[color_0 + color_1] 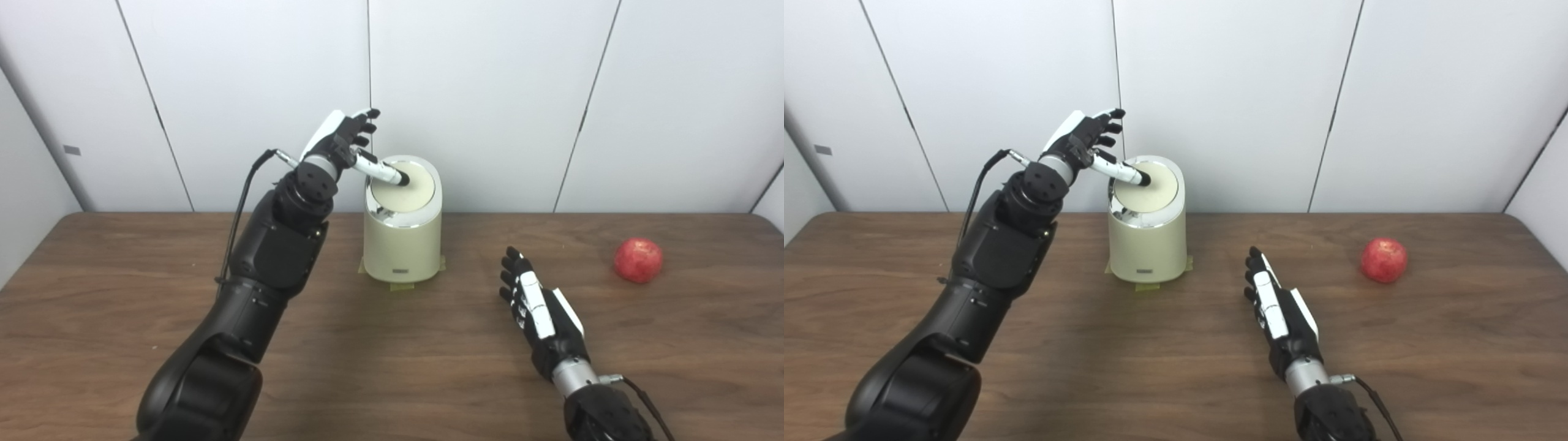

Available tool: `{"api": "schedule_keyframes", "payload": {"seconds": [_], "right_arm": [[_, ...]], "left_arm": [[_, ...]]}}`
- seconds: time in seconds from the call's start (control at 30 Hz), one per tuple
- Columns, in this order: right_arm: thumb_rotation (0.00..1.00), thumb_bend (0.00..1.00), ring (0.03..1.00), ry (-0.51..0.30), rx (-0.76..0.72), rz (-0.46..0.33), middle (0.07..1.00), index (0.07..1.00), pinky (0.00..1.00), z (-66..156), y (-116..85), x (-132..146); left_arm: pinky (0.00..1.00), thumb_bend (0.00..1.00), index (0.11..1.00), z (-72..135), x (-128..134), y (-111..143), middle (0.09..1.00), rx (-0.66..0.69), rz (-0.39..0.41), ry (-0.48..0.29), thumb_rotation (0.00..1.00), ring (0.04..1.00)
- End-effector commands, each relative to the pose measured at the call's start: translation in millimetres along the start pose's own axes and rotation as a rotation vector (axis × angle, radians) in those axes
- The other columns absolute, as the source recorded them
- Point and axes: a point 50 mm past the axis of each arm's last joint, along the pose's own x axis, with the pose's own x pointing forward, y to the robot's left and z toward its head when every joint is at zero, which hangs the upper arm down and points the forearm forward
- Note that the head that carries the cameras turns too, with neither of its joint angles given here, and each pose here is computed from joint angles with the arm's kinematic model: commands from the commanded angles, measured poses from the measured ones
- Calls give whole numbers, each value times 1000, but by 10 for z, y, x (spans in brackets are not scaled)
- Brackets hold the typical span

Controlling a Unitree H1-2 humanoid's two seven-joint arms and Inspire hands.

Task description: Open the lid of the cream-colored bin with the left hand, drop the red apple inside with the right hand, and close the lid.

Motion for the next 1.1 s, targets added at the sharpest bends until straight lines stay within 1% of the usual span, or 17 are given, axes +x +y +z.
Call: {"api": "schedule_keyframes", "payload": {"seconds": [0.0, 0.13, 0.23, 0.3, 0.4, 0.7, 0.9, 0.97, 1.07], "right_arm": [[980, 529, 996, -96, 3, 4, 995, 1000, 982, 232, 11, 112], [989, 519, 994, -99, 7, 8, 989, 1000, 992, 272, 51, 116], [975, 525, 991, -105, 12, 9, 987, 1000, 995, 301, 72, 116], [970, 555, 984, -112, 17, 9, 985, 1000, 987, 320, 81, 114], [971, 563, 984, -118, 19, 13, 991, 1000, 984, 340, 87, 105], [961, 564, 973, -117, 23, 16, 980, 1000, 981, 373, 122, 77], [962, 564, 972, -114, 18, 20, 976, 1000, 975, 366, 115, 72], [958, 561, 974, -117, 29, 28, 977, 1000, 975, 361, 120, 75], [954, 562, 983, -118, 34, 43, 985, 1000, 982, 362, 132, 68]], "left_arm": [[810, 927, 914, 325, 49, 266, 899, 109, 102, -110, 48, 883], [861, 917, 904, 360, 33, 228, 910, 187, 95, -135, 49, 914], [876, 920, 906, 397, 25, 222, 901, 233, 97, -144, 48, 913], [831, 931, 917, 419, 22, 220, 881, 272, 101, -147, 67, 880], [798, 934, 920, 418, 21, 226, 877, 305, 100, -158, 63, 864], [760, 925, 917, 440, 14, 256, 893, 369, 105, -167, 42, 851], [757, 928, 910, 505, -12, 311, 886, 385, 92, -168, 42, 844], [746, 935, 906, 522, -7, 319, 877, 429, 89, -174, 49, 836], [789, 935, 911, 529, -10, 289, 876, 505, 83, -195, 40, 845]]}}
